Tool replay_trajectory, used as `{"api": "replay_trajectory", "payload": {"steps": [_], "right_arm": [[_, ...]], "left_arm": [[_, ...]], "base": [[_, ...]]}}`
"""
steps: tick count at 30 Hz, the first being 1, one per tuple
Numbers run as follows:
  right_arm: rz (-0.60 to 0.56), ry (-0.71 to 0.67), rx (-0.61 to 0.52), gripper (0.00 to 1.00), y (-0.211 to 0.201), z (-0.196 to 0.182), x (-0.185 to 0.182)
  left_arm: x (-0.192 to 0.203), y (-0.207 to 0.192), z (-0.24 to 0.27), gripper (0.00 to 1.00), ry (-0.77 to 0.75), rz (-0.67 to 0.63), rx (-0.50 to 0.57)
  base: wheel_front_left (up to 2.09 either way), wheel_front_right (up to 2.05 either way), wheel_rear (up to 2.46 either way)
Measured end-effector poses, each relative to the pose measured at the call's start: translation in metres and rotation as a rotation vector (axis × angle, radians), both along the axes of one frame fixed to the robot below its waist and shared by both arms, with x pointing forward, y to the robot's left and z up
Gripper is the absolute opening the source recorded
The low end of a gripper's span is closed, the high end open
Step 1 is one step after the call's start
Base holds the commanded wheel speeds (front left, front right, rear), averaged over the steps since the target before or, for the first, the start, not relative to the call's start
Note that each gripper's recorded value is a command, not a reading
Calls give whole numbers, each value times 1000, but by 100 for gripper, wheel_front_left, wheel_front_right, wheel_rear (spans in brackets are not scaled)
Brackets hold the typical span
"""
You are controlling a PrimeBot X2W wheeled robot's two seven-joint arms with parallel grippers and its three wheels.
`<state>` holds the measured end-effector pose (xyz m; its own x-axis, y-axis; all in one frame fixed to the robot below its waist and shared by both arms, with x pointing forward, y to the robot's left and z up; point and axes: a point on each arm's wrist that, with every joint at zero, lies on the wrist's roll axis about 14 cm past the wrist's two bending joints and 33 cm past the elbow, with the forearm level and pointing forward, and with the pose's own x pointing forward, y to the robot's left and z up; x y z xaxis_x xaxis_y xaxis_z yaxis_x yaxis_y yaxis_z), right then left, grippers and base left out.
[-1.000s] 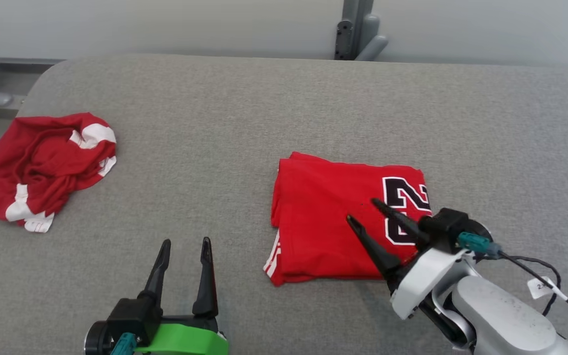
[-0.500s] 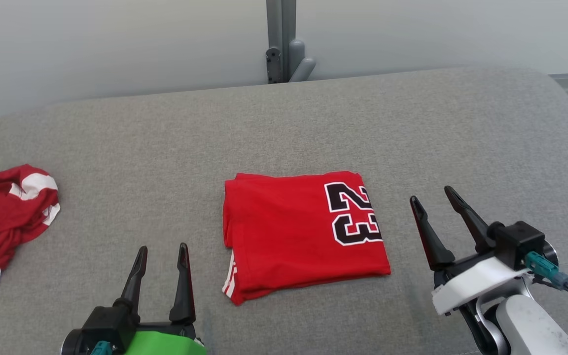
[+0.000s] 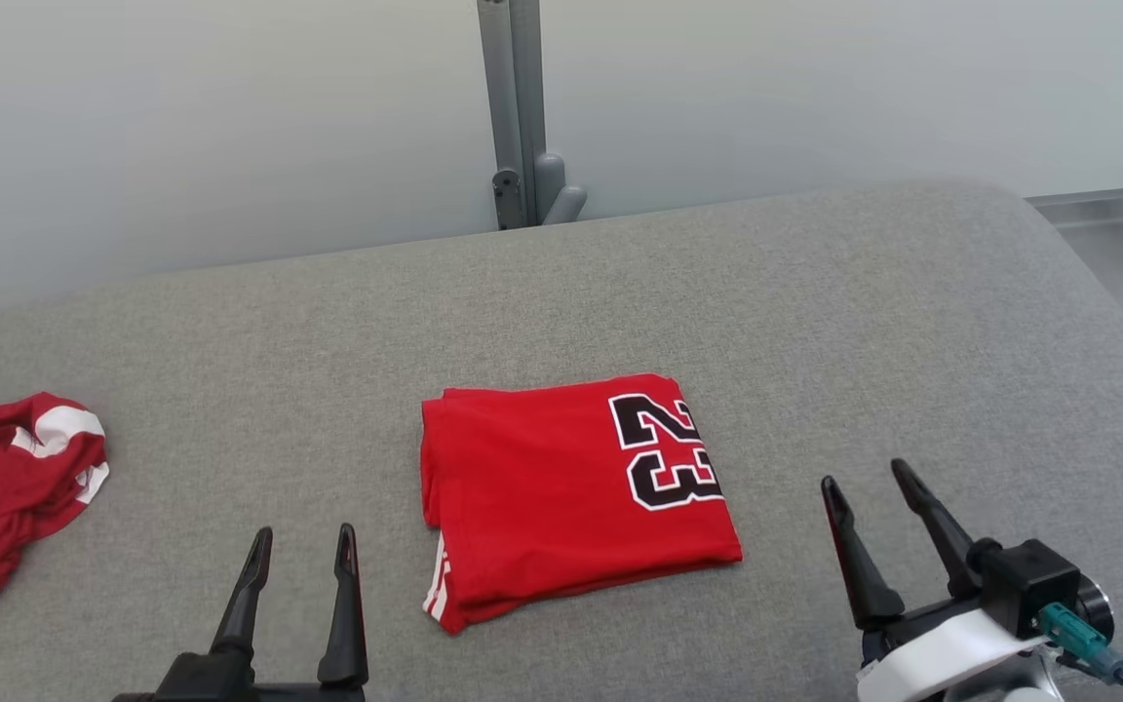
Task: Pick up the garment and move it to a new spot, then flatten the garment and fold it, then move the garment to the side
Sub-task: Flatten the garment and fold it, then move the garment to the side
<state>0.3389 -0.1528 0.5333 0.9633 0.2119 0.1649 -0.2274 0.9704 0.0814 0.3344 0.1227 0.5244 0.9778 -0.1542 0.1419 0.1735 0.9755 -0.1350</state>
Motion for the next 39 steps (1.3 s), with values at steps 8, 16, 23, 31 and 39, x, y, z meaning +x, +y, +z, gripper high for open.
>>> {"api": "replay_trajectory", "payload": {"steps": [8,16,23,31,39], "right_arm": [[36,6,3,100,15,-4,-11],[52,11,4,100,20,-5,-13],[55,8,11,100,22,-4,-13],[57,11,20,100,23,-5,-14],[62,6,26,100,25,-3,-14]], "left_arm": [[-9,10,-7,100,23,37,-2],[-13,15,-12,100,36,56,-7],[-15,16,-13,100,40,61,-8],[-17,17,-14,100,44,68,-9],[-19,18,-13,100,41,72,-10]], "base": [[0,0,0],[0,0,0],[0,0,0],[0,0,0],[0,0,0]]}}
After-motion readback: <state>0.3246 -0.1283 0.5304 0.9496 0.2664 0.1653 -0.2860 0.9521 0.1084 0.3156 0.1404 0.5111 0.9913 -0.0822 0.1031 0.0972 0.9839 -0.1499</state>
